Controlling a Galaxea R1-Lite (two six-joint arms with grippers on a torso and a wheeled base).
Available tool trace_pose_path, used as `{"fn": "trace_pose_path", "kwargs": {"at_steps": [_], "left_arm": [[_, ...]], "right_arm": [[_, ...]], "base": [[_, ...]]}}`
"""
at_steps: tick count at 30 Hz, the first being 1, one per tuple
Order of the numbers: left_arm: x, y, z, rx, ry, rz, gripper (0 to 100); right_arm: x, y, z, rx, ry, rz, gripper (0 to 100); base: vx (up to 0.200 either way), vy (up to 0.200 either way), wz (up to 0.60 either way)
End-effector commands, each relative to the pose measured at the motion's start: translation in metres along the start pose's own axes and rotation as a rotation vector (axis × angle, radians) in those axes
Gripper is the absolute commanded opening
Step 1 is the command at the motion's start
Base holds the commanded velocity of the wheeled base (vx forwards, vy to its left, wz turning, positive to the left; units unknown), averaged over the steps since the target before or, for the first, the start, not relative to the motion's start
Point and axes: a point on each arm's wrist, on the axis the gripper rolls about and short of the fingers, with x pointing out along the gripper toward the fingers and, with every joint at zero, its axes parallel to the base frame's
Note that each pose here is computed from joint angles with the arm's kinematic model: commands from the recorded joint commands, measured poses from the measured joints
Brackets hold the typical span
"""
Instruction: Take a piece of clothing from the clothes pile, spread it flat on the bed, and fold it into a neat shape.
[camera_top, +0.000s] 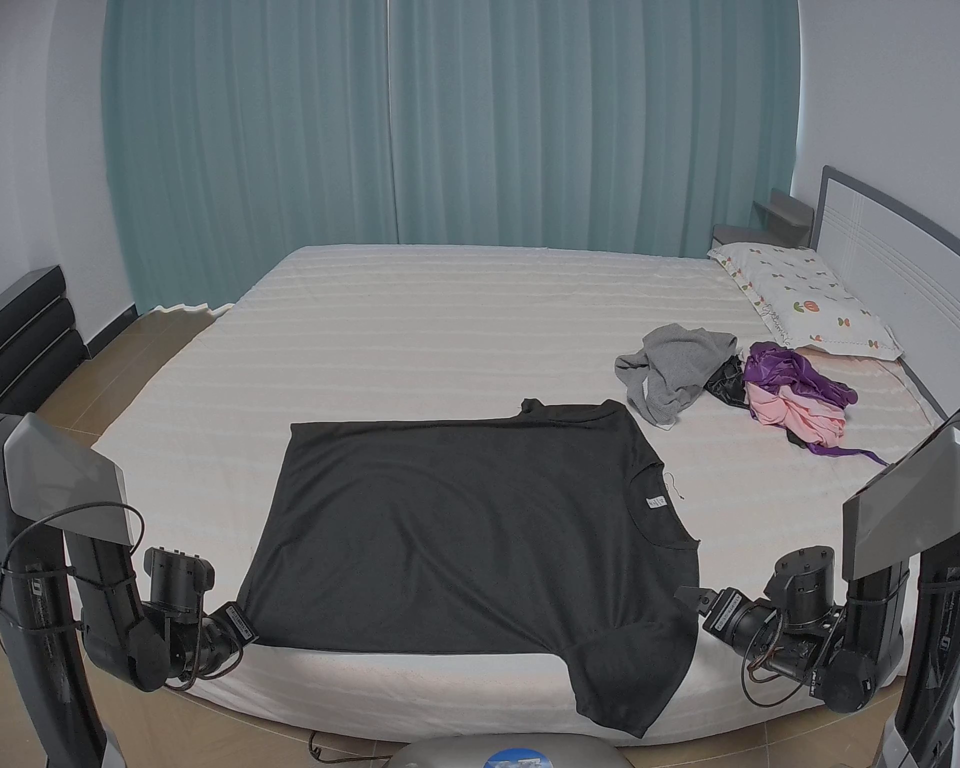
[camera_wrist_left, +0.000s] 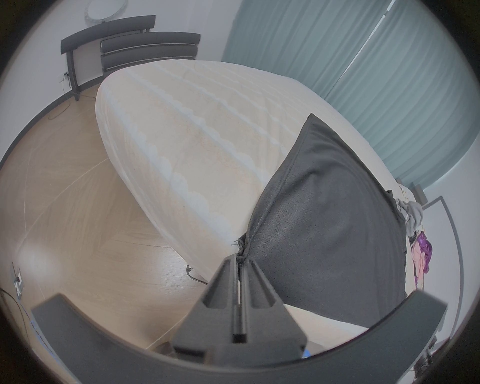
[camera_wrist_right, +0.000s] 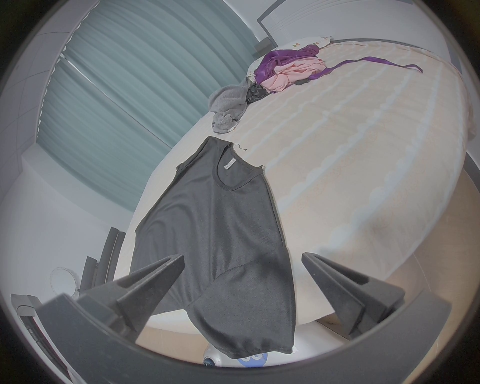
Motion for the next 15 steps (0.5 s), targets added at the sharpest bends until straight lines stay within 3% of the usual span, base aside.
{"fn": "trace_pose_path", "kwargs": {"at_steps": [1,15], "left_arm": [[-0.0057,0.0033,-0.0016,0.017,0.005,0.009,0],[-0.0053,0.0065,-0.0008,0.04,-0.007,0.034,0]], "right_arm": [[-0.0005,0.0004,0.0003,0.001,-0.006,0.008,100],[0.0089,-0.0009,-0.002,-0.006,0.009,0.009,100]], "base": [[0.0,0.0,0.0],[0.0,0.0,0.0]]}}
